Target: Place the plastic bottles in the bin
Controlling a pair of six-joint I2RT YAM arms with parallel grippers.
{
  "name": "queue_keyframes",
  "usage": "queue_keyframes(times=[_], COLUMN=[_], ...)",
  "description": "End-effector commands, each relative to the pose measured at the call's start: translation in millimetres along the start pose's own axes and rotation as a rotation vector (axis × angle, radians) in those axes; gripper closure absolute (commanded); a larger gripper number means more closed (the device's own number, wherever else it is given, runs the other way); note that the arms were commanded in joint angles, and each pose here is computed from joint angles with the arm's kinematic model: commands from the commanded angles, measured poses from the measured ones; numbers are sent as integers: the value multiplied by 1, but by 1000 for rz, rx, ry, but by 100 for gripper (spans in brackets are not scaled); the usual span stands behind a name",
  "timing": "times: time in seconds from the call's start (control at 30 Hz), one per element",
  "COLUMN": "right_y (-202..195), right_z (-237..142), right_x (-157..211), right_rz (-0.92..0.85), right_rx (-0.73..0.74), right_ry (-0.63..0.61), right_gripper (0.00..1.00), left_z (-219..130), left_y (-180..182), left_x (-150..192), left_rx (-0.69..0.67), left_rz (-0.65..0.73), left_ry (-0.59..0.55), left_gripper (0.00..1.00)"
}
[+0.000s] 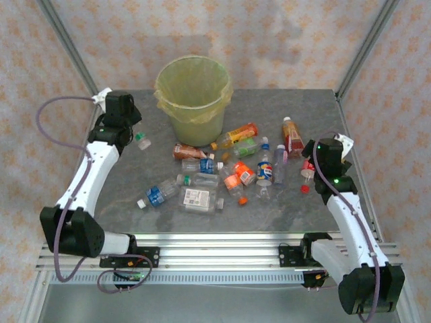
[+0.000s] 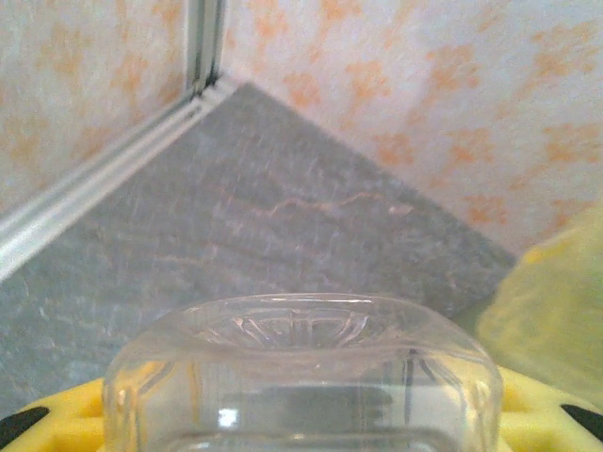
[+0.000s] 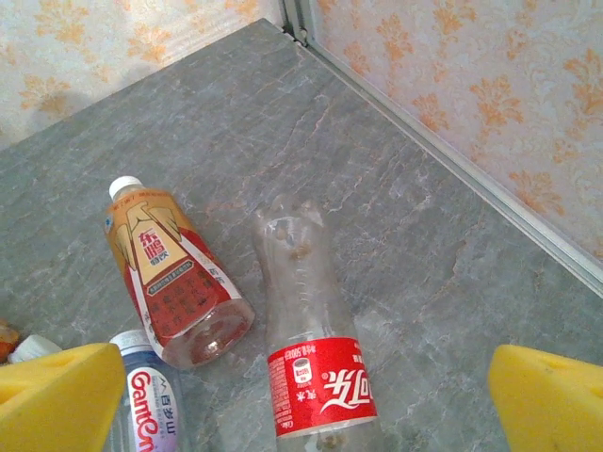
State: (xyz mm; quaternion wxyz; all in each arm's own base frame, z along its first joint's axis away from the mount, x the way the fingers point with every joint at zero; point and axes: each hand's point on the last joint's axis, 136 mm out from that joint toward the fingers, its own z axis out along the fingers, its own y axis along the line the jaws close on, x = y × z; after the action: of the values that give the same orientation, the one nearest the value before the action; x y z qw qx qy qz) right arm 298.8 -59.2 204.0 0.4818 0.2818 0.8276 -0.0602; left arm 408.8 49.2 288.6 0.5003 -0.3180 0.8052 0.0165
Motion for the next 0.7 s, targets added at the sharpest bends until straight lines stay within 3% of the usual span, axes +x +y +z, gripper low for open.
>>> queue_keyframes(times=[0.0,0.13,0.33,0.67], right_y=[-1,1,3,8], right_z=[-7,-9,-10,-6], right_x=[-5,-8,-6,-2], right_rz=[12,16,31,43], right_rx=[24,21,15,27], right_ry=[23,37,62,136], right_gripper=[1,1,1,1], left_z=[-30,-54,-81,-70], left_y=[-16,-62,-157,-277], left_x=[-24,-51,-77,-103], left_rx=[82,265,522,856], left_rz=[102,131,283,372], left_ry=[-14,-46,-137,-255], left_gripper=[66,66,67,71])
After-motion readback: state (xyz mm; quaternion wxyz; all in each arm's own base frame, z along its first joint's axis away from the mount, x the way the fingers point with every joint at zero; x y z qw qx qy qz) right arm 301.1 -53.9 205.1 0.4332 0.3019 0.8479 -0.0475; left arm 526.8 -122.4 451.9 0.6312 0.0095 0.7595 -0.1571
